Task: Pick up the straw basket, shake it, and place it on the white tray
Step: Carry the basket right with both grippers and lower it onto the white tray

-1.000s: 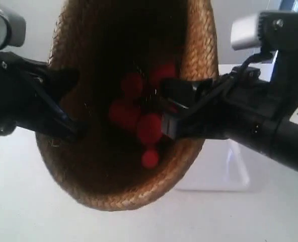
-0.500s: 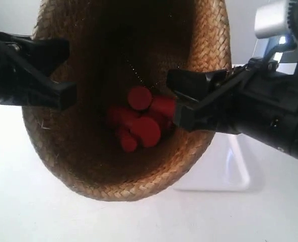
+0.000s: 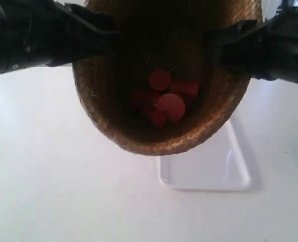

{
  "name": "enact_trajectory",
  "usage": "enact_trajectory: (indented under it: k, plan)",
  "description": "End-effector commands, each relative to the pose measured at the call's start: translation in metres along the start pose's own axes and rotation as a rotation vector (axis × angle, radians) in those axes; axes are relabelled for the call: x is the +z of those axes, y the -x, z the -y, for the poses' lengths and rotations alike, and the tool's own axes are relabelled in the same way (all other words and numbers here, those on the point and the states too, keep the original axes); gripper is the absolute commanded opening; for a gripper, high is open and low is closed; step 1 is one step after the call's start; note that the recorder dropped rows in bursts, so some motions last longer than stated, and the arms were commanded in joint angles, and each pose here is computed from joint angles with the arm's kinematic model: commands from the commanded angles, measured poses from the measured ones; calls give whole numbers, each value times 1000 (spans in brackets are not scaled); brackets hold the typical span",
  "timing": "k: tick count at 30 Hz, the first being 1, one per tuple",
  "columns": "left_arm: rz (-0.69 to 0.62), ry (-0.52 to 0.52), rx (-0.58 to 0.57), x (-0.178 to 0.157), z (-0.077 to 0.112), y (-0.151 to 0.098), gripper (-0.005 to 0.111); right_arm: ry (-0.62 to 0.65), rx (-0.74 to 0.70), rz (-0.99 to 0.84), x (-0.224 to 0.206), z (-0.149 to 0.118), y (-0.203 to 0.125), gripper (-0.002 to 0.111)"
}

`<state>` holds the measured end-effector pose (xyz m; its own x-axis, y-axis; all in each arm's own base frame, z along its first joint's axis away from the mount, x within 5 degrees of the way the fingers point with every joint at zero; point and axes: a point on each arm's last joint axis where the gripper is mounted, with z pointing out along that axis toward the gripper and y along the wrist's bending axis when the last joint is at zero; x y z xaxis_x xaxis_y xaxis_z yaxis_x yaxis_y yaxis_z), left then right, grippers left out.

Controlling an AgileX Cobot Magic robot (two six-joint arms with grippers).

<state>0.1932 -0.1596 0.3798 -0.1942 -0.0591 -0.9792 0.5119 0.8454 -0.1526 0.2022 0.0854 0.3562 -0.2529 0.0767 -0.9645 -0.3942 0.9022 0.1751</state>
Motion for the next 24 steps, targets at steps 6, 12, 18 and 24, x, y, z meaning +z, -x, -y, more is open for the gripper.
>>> enact_trajectory:
  k: [6, 12, 18, 24]
  plan:
    - [-48, -189, 75, 45, -23, -14, 0, -180, -244, -203, -2, 43, 2, 0]
    - [-137, -246, -125, 72, -27, -33, 0, -241, -99, -535, 6, 59, -31, 0]
    - [-115, -238, -160, 80, -27, -22, 0, -281, -58, -583, 1, 59, -24, 0]
    - [-111, -258, -157, 95, -26, -18, 0, -286, -36, -606, 8, 60, -9, 0]
